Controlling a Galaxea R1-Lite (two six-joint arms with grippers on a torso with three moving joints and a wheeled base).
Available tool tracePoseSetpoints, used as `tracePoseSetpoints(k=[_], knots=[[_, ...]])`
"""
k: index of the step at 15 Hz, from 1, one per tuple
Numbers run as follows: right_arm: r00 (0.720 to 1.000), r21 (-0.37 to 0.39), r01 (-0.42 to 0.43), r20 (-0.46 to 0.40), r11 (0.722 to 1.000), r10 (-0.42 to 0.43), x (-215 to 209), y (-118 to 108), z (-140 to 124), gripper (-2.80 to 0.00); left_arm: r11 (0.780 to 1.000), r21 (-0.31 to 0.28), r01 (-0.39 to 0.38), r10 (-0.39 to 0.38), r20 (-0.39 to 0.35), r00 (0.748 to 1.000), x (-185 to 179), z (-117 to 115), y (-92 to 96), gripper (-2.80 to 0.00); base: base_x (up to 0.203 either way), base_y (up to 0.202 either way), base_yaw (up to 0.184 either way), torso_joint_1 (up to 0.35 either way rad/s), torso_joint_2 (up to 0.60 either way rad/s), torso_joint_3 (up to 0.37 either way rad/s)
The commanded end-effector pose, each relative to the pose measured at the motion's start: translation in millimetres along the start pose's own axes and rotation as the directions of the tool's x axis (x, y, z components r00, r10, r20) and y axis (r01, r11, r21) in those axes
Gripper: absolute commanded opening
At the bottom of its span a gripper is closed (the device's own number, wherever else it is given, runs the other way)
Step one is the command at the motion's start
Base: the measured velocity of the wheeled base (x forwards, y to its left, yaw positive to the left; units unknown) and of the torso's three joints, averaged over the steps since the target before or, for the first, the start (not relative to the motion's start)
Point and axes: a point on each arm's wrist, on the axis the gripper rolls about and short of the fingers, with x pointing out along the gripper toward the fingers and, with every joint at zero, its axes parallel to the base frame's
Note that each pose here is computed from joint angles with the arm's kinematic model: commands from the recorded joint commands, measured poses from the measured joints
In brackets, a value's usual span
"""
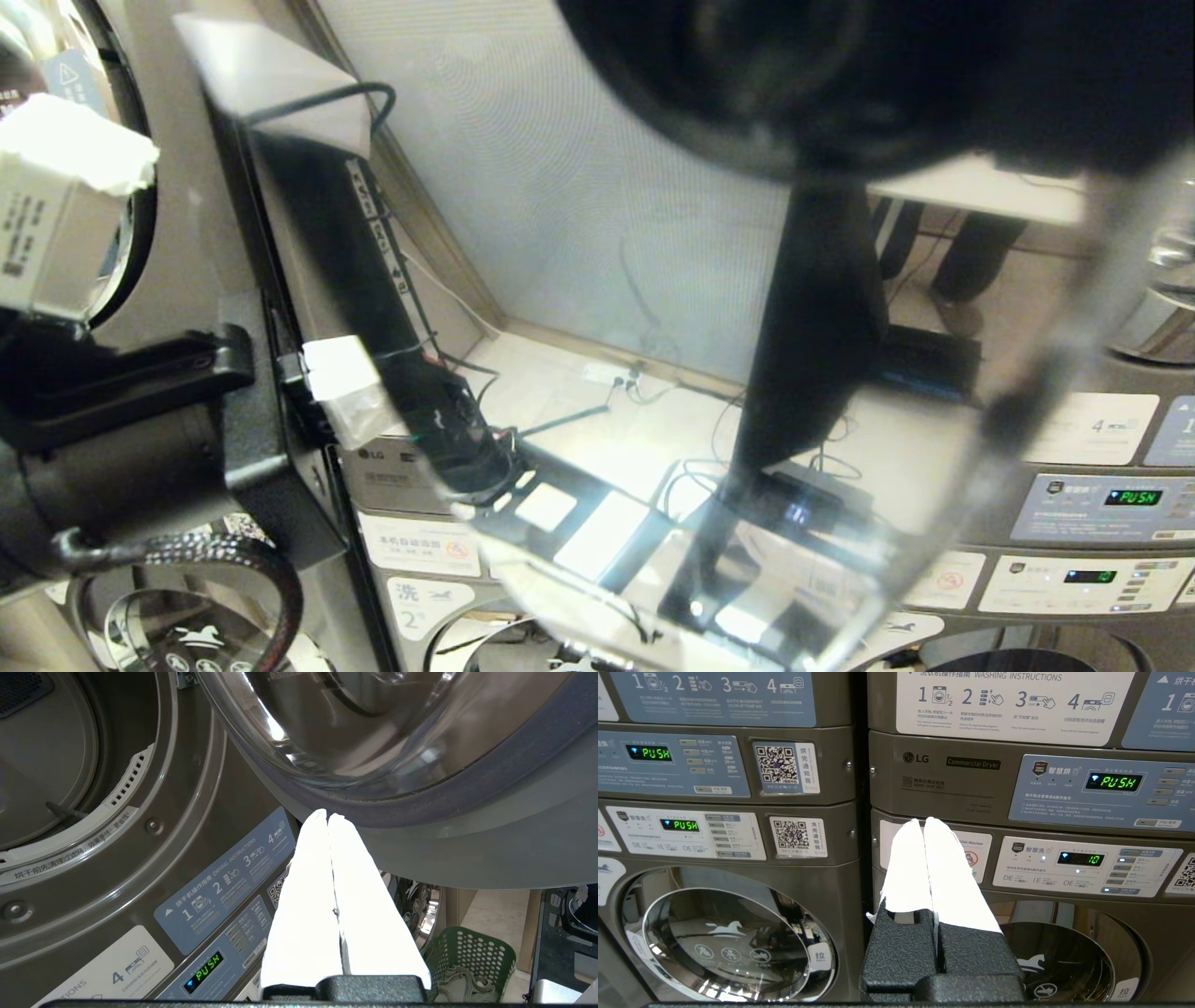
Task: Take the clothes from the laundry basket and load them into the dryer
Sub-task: Open the dryer
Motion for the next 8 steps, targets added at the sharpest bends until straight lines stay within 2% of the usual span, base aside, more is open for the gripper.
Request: tracePoseSetpoints(k=[1,8], knots=[[1.0,0.0,0.0,0.0,1.0,0.0,0.0,0.0,0.0,-2.8,1.0,0.002,0.001,-0.001,0.005,1.0,-0.7,0.7,-0.2,-2.8,0.0,0.0,0.0,0.0,0.0,0.0],[1.0,0.0,0.0,0.0,1.0,0.0,0.0,0.0,0.0,-2.8,1.0,-0.002,0.004,-0.004,-0.012,1.0,-3.9,-5.2,-2.3,-2.8,0.0,0.0,0.0,0.0,0.0,0.0]])
